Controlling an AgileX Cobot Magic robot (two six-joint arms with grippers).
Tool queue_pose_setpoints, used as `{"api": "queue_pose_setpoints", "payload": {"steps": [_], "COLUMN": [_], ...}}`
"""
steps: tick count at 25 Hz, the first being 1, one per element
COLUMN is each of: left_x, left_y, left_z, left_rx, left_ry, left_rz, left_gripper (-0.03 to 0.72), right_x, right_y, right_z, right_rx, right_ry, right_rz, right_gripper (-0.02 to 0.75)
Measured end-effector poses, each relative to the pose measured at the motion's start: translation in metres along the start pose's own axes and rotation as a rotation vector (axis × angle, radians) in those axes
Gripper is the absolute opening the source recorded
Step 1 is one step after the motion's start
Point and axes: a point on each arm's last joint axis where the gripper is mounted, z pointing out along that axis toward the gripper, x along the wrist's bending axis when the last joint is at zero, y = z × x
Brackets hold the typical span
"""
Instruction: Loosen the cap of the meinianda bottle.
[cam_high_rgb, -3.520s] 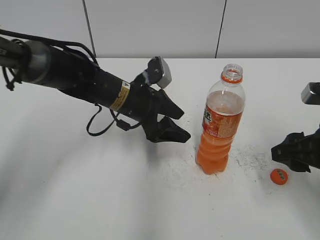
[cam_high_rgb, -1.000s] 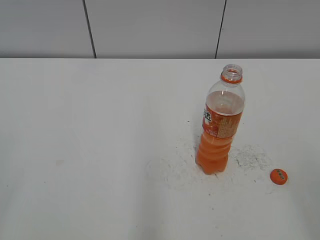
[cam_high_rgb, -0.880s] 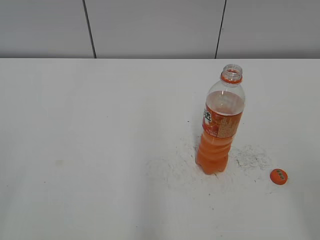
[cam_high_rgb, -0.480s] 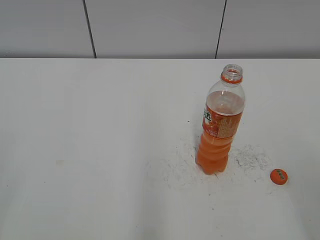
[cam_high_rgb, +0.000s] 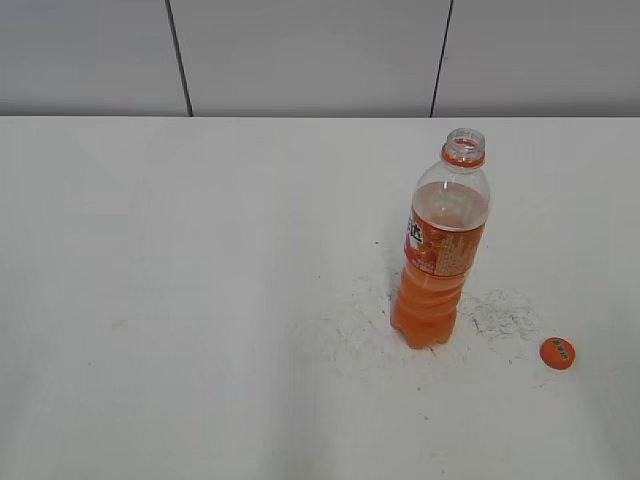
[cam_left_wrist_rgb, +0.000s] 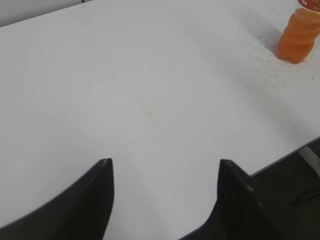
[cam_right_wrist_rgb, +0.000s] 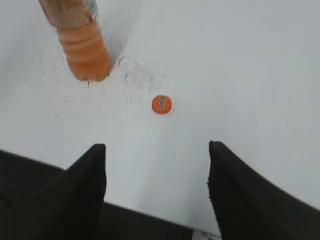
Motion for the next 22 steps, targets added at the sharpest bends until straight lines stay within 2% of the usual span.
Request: {"api": "queue_pose_setpoints", "payload": {"steps": [5, 16, 22], "left_x": [0.000, 0.000, 0.001], "left_y": [0.000, 0.000, -0.002], "left_z": [0.000, 0.000, -0.002], "left_rx": [0.000, 0.000, -0.001], "left_ry": [-0.001, 0.000, 0.097], "left_rz": [0.000, -0.001, -0.061], "left_gripper": [0.501, 0.475, 0.449], "right_x": [0.000, 0.001, 0.001], "right_y": [-0.015, -0.016, -0.017], "right_z": [0.001, 0.002, -0.001], "right_rx": [0.150, 0.157, 0.136], "right_ry": [0.000, 0.008, 0.001], "right_rz": [-0.016, -0.011, 0.009], "right_gripper": [0.475, 0.475, 0.475]}}
